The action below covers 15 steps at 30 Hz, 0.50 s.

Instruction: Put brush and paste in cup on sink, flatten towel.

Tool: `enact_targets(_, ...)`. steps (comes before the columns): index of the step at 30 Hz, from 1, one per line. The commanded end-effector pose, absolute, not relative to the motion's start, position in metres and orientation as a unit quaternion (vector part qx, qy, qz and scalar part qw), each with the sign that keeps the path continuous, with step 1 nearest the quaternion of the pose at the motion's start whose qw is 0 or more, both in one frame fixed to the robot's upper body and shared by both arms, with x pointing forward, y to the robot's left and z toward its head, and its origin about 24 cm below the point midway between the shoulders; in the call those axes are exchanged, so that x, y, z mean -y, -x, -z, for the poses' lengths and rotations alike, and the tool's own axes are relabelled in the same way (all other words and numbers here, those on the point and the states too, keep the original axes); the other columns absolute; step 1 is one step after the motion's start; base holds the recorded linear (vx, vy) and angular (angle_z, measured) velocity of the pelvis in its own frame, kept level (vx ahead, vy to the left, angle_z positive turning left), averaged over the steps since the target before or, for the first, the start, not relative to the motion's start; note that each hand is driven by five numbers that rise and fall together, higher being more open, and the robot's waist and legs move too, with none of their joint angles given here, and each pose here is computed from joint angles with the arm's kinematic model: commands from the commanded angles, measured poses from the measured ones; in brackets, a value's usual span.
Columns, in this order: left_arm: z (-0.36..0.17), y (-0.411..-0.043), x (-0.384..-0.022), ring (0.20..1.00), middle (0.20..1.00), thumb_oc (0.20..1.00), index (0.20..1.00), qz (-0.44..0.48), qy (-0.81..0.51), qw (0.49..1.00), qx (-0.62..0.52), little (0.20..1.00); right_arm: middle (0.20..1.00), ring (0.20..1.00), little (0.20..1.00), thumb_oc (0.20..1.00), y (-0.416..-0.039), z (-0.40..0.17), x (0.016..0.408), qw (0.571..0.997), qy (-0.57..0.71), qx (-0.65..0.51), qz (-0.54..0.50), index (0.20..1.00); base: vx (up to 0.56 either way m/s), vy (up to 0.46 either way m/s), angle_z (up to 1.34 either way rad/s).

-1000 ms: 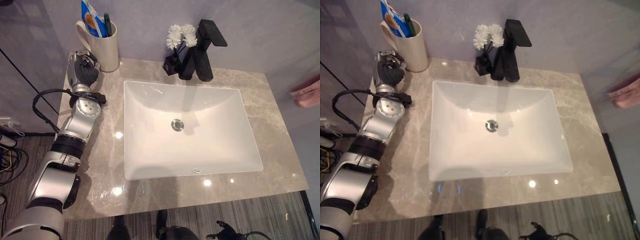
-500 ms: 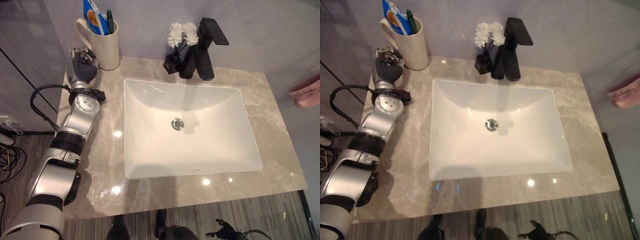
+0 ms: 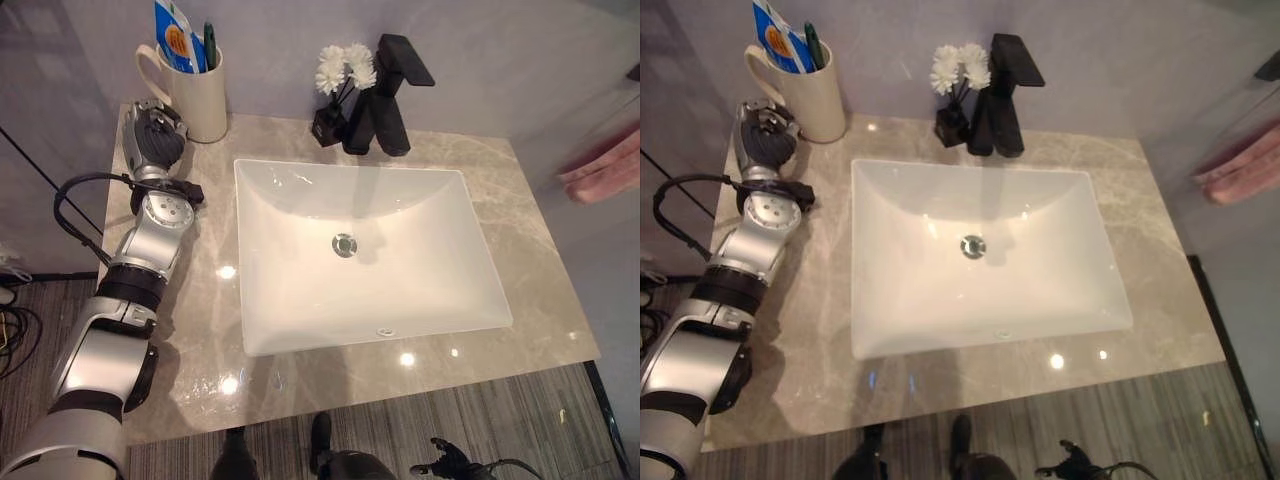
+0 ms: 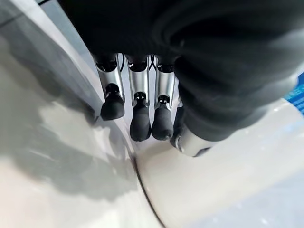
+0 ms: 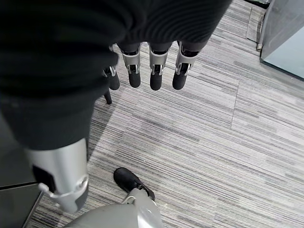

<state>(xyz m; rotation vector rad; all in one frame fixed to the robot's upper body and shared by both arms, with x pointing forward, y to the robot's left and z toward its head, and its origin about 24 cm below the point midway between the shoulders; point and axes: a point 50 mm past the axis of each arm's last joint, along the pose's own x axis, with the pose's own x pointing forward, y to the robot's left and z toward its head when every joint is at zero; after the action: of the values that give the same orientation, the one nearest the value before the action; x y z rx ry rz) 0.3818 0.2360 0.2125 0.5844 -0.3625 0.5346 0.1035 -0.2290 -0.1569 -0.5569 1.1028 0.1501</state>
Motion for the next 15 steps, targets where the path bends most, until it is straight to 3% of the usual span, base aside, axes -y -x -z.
enact_targets(1,-0.198,-0.377,-0.233,0.2,0.2,0.2,0.2,-0.251,-0.272,0.91,0.187,0.2,1.0,1.0,1.0,1.0,-0.104,0.152,0.246,0.807,0.281,-0.517,-0.052,1.0,0.01,-0.004,-0.13)
enact_targets(15,-0.191,-0.325,-0.237,0.2,0.2,0.2,0.2,-0.231,-0.295,0.888,0.266,0.2,1.0,1.0,1.0,1.0,-0.067,0.156,0.263,0.778,0.271,-0.565,-0.037,1.0,0.01,-0.028,0.0)
